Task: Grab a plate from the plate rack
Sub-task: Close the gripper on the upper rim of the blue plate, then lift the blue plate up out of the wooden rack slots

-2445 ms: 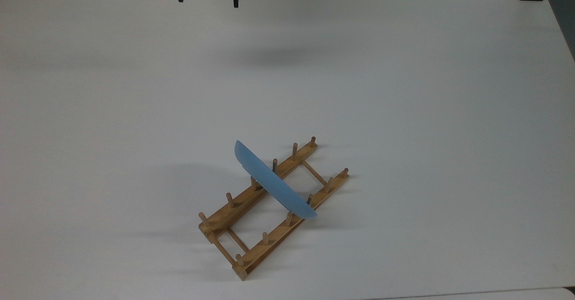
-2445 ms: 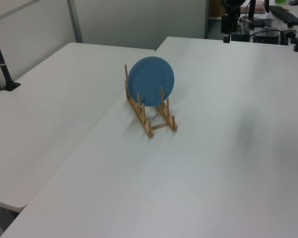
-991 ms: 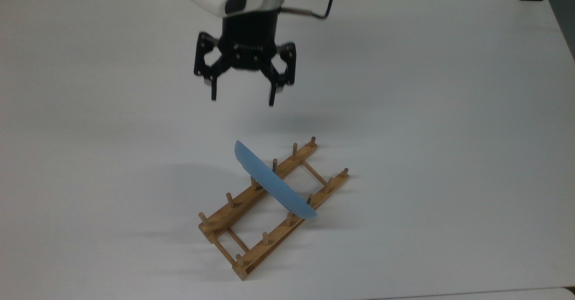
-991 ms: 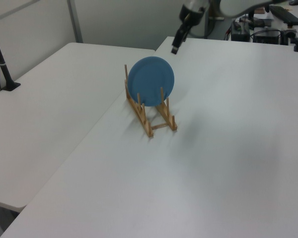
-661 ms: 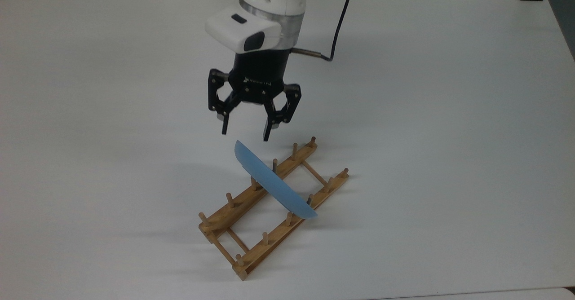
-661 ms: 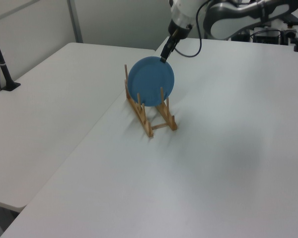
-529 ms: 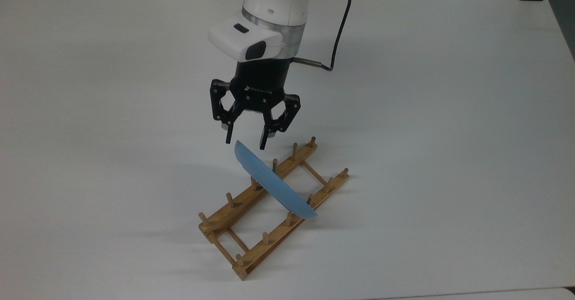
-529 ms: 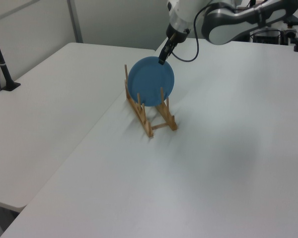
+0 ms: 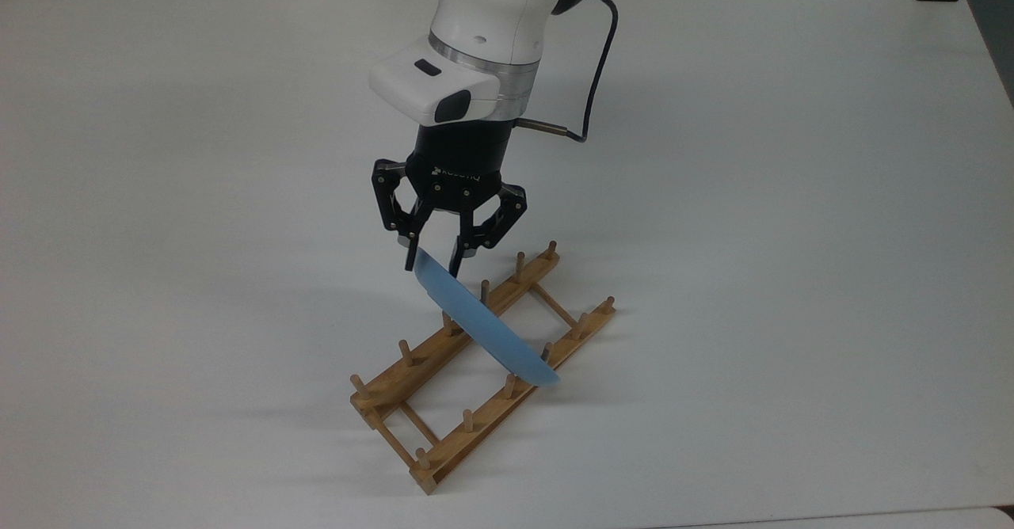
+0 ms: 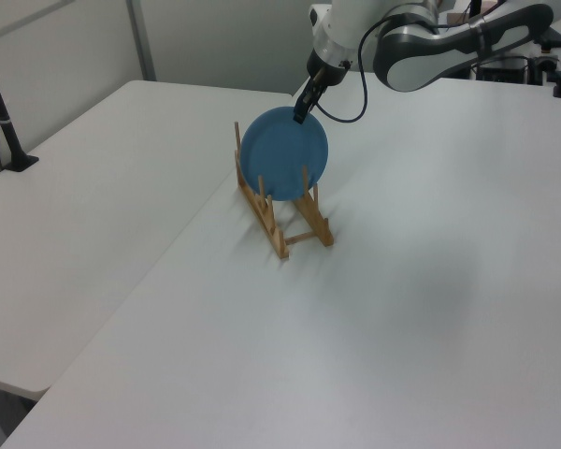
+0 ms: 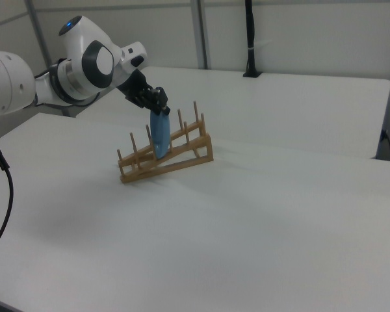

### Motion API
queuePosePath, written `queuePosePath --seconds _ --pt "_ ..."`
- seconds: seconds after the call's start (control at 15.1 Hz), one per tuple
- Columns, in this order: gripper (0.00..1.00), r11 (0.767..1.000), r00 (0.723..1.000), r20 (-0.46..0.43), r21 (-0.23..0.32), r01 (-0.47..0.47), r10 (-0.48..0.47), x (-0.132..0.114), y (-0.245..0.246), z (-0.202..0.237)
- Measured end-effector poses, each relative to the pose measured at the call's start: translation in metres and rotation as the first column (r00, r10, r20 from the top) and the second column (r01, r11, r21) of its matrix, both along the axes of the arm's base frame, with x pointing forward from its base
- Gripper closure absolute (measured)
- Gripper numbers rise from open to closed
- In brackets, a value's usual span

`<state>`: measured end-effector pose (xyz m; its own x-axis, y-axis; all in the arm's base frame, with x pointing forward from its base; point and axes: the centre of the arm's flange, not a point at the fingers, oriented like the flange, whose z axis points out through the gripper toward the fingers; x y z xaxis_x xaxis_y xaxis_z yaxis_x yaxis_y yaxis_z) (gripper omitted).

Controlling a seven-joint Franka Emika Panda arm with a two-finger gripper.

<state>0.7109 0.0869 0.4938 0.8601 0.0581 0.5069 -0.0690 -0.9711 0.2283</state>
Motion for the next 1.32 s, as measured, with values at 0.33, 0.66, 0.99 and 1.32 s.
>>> queuePosePath --seconds 0.33,0.66,0.99,1.32 --pt "0.93 0.999 1.000 0.003 -0.036 -0.010 0.010 0.001 -0.001 -0.001" --pt "0.93 0.999 0.999 0.035 -0.044 -0.002 0.003 0.002 -0.007 0.016" --pt "0.93 0.999 0.993 0.110 -0.034 0.033 -0.029 -0.013 -0.026 0.080" --pt "0.93 0.992 0.995 -0.087 0.109 0.065 -0.056 -0.026 -0.041 0.069"
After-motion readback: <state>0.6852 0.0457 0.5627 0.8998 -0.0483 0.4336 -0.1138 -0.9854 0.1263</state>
